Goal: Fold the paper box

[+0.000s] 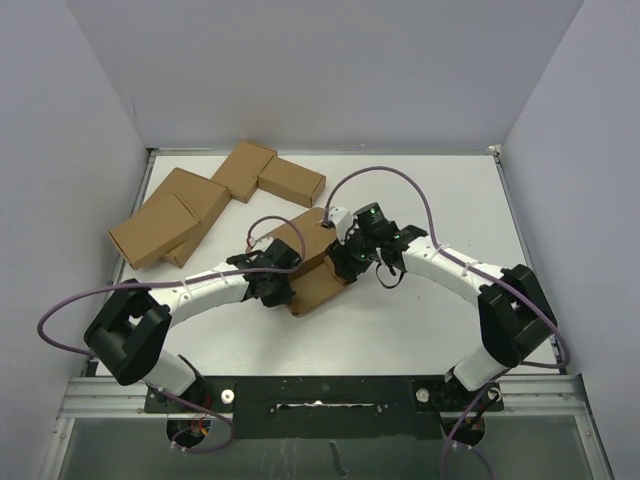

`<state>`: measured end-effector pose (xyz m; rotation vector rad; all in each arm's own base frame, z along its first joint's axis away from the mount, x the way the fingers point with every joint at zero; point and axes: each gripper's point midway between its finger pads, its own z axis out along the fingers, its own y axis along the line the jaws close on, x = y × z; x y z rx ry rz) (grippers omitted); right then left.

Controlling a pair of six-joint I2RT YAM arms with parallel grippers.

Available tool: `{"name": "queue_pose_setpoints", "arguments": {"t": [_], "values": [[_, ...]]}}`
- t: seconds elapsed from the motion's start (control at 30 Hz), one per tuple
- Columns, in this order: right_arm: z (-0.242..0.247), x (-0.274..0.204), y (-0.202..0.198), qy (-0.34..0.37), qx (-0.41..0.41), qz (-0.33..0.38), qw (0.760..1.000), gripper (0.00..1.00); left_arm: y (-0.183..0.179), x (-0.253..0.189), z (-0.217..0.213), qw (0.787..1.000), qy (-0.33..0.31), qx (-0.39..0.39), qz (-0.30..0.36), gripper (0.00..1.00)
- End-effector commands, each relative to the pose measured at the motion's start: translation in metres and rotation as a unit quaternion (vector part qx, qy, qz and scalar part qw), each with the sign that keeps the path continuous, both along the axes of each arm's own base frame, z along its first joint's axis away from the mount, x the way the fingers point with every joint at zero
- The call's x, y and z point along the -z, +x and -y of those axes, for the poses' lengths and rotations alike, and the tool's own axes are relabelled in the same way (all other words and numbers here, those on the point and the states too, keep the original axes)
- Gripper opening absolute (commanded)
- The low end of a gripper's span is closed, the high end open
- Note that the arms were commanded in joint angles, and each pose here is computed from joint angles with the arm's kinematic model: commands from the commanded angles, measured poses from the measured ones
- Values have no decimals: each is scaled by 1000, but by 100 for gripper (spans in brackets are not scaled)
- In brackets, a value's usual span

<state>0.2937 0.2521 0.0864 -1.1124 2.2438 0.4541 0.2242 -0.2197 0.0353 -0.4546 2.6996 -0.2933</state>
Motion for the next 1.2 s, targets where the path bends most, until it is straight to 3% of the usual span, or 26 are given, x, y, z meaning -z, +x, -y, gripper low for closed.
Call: {"name": "queue_pose_setpoints", "arguments": {"t": [0.0,0.27,0.6,0.73,0.87,1.17], "values": [[-12,-61,3,95,-44,26,994,54,4,-13,-21,997,50,44,29,0],[5,-55,11,92,-30,10,995,55,12,-19,-24,992,87,89,34,0],[2,-52,-4,125,-74,-29,989,55,23,-10,-30,984,124,129,17,0],[2,-54,-4,131,-75,-31,988,55,28,-11,-33,982,132,136,21,19],[4,-54,-3,132,-71,-31,988,55,32,-10,-34,980,138,142,15,26],[5,-53,-3,134,-68,-34,988,55,30,-1,-40,974,165,153,-7,24]]}}
